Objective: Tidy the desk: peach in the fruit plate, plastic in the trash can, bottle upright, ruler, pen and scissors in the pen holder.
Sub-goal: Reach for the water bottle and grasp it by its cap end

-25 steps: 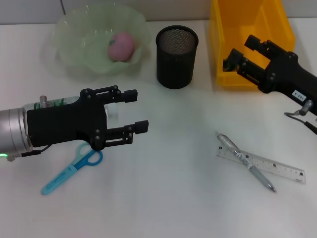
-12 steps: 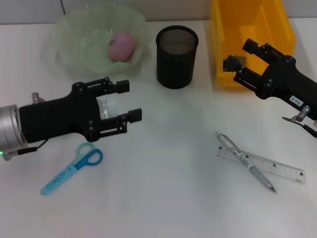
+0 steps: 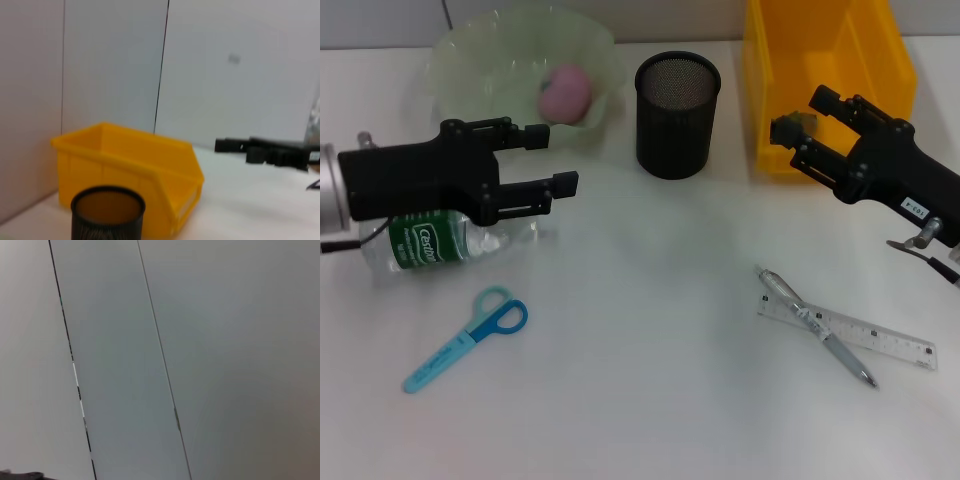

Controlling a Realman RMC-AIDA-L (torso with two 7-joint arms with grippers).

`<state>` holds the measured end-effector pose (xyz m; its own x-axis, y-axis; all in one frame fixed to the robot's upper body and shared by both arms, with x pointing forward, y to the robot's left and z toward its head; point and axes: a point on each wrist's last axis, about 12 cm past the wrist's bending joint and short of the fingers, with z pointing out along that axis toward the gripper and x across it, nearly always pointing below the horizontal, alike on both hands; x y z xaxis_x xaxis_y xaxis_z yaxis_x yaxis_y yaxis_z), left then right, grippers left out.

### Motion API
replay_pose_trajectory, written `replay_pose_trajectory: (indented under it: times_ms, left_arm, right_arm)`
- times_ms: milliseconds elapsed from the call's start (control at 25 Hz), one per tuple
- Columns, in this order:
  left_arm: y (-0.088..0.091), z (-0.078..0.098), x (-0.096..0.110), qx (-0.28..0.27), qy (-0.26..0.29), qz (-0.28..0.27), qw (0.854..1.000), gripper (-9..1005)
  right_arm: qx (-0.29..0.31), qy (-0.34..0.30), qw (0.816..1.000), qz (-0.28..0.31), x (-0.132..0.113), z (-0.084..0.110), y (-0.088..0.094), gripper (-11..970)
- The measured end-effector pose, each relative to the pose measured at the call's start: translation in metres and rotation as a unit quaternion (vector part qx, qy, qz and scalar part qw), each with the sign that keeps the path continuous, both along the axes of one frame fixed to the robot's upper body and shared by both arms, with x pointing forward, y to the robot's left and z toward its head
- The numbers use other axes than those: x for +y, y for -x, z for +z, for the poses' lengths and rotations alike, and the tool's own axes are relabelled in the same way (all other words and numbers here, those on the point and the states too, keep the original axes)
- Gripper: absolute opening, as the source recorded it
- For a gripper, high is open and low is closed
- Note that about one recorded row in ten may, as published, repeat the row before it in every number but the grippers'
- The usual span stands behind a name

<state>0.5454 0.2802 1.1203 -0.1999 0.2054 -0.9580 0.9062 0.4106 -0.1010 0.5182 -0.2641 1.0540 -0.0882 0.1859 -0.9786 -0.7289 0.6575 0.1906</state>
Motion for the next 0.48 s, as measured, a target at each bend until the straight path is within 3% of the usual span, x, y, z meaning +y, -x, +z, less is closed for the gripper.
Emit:
replay_pose_trajectory:
  times_ms: [280, 320, 480]
  left_arm:
    - [-0.011, 0.009, -0.006, 0.022, -0.045, -0.007, 0.999, 704]
    - [-0.032, 0.018, -0.02, 0.06, -0.129, -0.015, 0.99, 704]
    - [-0.048, 0.023, -0.031, 0.072, -0.197, -0.017, 0.978, 704]
  right_arm:
    - [0.004, -0.004, 1.0, 0.001, 0.001, -0.002, 0.002, 715]
    - [0.004, -0.005, 1.0, 0.001, 0.001, -0.002, 0.002, 715]
    - [0.004, -0.005, 1.0, 0.001, 0.001, -0.002, 0.002, 715]
